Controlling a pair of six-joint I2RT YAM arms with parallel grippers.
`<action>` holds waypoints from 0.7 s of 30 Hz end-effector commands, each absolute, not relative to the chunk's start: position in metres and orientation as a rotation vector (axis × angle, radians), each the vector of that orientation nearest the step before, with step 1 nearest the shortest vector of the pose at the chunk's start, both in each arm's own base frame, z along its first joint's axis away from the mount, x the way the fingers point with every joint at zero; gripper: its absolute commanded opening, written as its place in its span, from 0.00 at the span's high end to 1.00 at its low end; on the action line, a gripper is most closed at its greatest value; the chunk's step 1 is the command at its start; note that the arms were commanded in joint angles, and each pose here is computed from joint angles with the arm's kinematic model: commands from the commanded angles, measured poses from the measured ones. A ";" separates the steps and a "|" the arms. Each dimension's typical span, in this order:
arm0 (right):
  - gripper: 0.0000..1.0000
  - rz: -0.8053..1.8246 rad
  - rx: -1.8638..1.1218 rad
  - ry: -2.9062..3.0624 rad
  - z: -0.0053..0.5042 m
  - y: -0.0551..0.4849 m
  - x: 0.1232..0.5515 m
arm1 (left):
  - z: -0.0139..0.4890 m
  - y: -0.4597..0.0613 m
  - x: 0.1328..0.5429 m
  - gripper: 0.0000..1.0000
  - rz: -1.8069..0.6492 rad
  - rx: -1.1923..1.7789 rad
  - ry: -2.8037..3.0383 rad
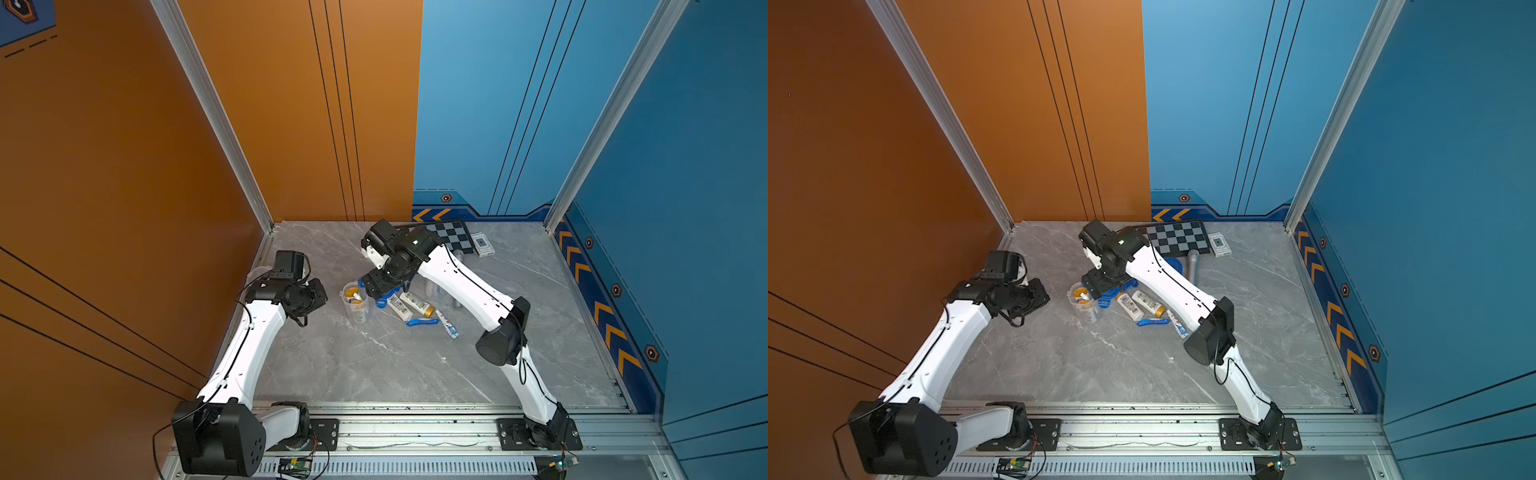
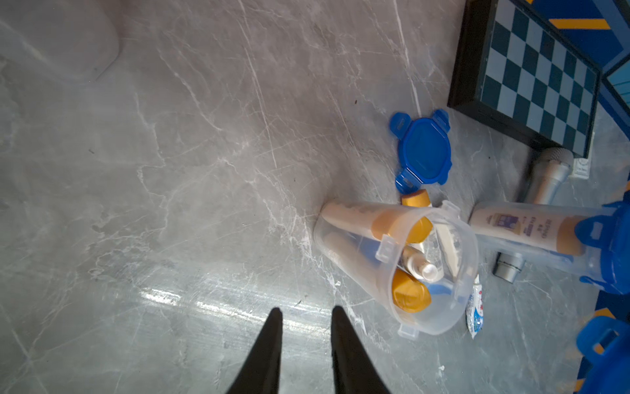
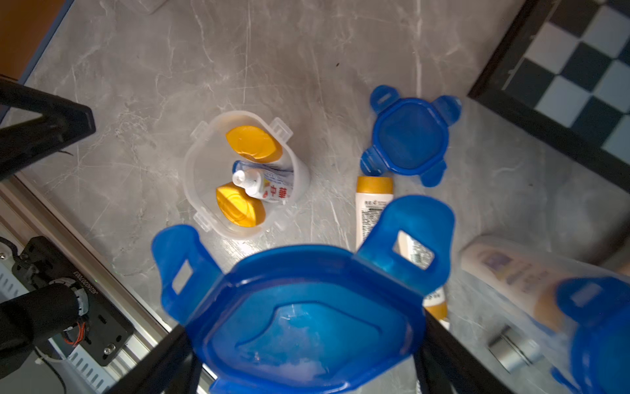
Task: Pack away toiletry kits
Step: Close the lid on the container.
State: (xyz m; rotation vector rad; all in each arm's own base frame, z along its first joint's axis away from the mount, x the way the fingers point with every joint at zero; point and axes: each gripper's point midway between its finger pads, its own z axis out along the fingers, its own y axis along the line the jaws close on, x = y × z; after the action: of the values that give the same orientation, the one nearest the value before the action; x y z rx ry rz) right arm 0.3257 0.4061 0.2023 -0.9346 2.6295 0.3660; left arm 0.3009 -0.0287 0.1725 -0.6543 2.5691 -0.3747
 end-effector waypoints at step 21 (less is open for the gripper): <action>0.22 0.434 -0.794 2.682 0.193 0.424 0.322 | 0.086 -0.049 0.382 1.00 -0.653 -0.758 2.469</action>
State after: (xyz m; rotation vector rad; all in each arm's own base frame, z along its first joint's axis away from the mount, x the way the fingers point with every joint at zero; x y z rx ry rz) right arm 0.3149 0.4318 0.1764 -0.8465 2.7194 0.4570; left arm 0.3624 -0.0365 0.0820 -0.7858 2.5330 -0.5517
